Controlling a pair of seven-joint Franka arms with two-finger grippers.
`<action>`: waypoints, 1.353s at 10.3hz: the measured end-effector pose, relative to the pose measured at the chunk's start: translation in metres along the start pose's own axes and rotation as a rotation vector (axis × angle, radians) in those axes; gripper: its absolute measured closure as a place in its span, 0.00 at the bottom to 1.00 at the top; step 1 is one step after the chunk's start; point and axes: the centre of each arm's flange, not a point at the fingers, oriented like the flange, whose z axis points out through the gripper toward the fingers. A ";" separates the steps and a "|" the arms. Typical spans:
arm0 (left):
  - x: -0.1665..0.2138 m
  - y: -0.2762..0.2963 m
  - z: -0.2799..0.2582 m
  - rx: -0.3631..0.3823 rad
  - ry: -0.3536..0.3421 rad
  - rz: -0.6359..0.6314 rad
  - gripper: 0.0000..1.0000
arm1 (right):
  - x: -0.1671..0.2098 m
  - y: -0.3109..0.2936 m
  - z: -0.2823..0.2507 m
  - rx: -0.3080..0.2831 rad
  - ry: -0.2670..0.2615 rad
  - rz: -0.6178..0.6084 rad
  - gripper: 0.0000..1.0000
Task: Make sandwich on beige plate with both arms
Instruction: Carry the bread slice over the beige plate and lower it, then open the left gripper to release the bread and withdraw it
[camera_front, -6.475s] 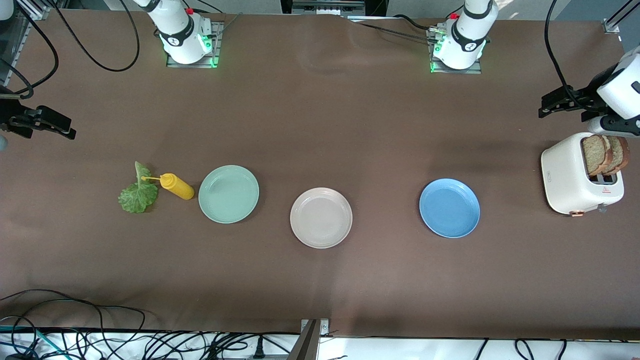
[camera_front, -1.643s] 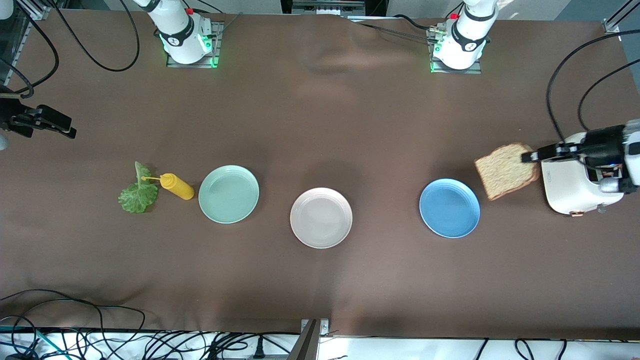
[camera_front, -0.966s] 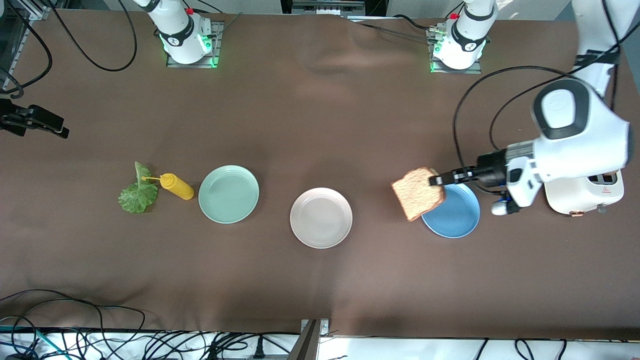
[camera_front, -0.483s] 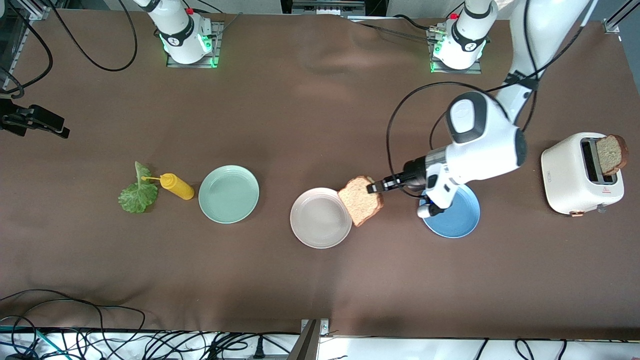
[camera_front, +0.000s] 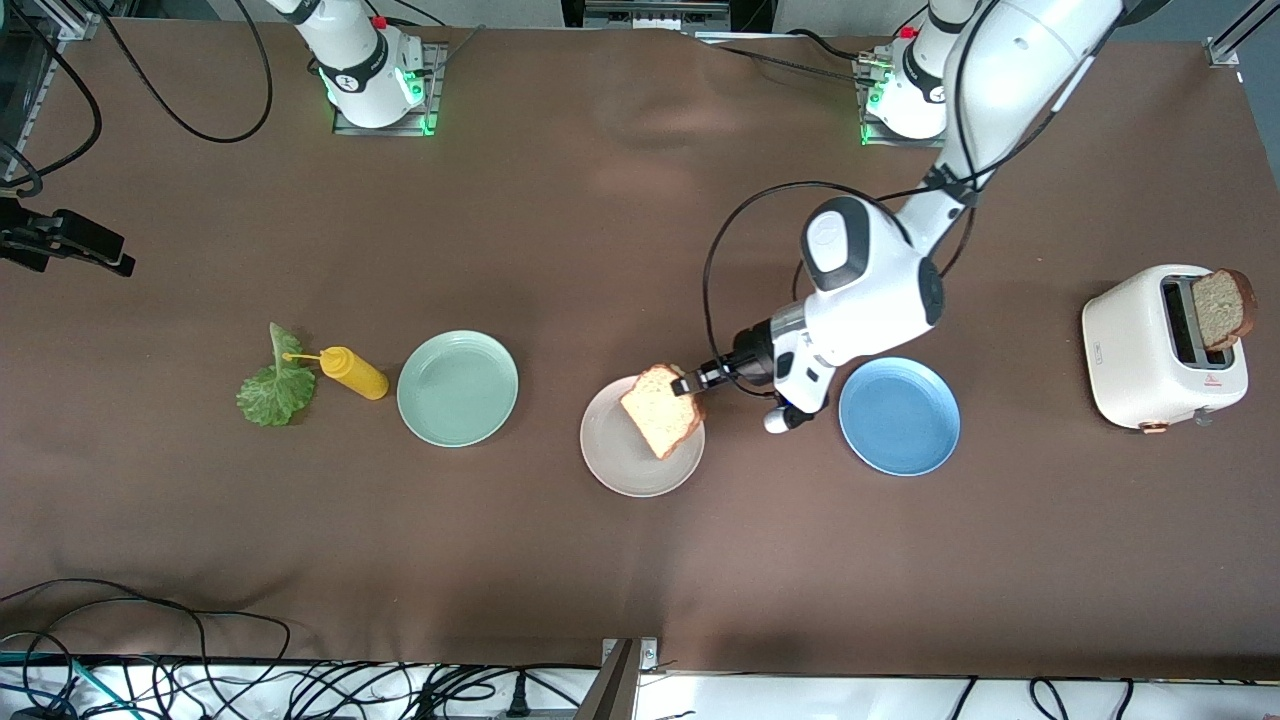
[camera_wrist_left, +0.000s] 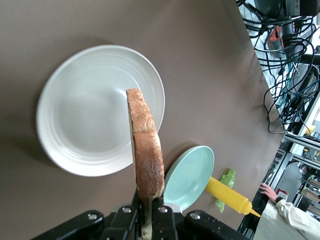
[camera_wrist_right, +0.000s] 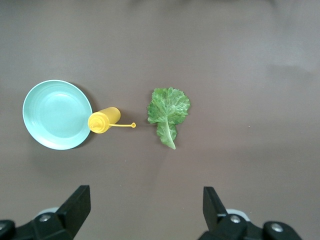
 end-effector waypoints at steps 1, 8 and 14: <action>-0.001 -0.003 0.013 -0.007 0.003 -0.012 0.91 | 0.000 0.000 0.000 0.000 0.000 0.000 0.00; 0.026 -0.004 0.045 -0.055 0.017 -0.056 0.91 | 0.000 0.000 0.000 0.000 0.000 -0.001 0.00; 0.035 -0.010 0.050 -0.054 0.023 -0.069 0.26 | 0.002 -0.001 0.005 0.000 -0.012 -0.002 0.00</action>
